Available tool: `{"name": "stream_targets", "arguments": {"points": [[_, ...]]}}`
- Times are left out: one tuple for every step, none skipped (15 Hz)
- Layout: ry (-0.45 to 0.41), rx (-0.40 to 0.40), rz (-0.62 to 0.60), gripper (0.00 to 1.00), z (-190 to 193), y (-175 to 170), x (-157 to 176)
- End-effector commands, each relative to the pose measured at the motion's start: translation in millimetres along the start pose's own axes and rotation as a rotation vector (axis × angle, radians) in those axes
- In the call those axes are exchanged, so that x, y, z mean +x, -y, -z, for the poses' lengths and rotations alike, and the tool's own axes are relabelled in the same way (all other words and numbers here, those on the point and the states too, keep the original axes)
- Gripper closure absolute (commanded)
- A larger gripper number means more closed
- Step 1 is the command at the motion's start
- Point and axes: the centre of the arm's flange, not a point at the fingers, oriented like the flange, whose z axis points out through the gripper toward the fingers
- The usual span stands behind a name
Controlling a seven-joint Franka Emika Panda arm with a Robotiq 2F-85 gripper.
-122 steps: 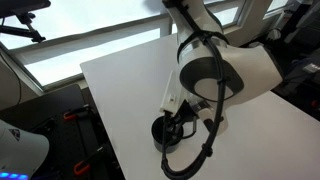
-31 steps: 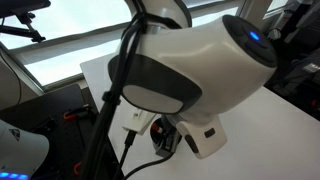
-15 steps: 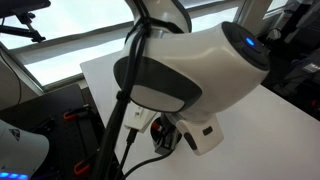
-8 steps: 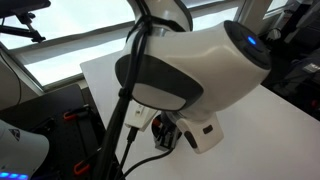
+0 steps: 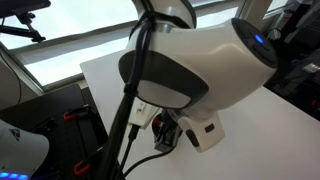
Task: Remove the marker from the mug
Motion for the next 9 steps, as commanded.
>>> {"name": "stream_targets", "arguments": {"points": [[0.026, 0.019, 0.006, 0.0, 8.1, 3.3, 0.6], [0.027, 0.017, 0.006, 0.0, 7.8, 4.4, 1.3], [0.023, 0.018, 0.008, 0.0, 7.4, 5.8, 1.9], [0.013, 0.019, 0.011, 0.0, 7.4, 7.1, 2.4], [0.006, 0.024, 0.016, 0.0, 7.1, 9.2, 3.0], [-0.001, 0.025, 0.017, 0.0, 7.1, 11.1, 3.9], [-0.002, 0.026, 0.022, 0.0, 7.0, 13.6, 4.9], [-0.002, 0.025, 0.025, 0.0, 6.2, 15.9, 5.4], [-0.003, 0.025, 0.026, 0.0, 5.9, 17.9, 5.7]]}}
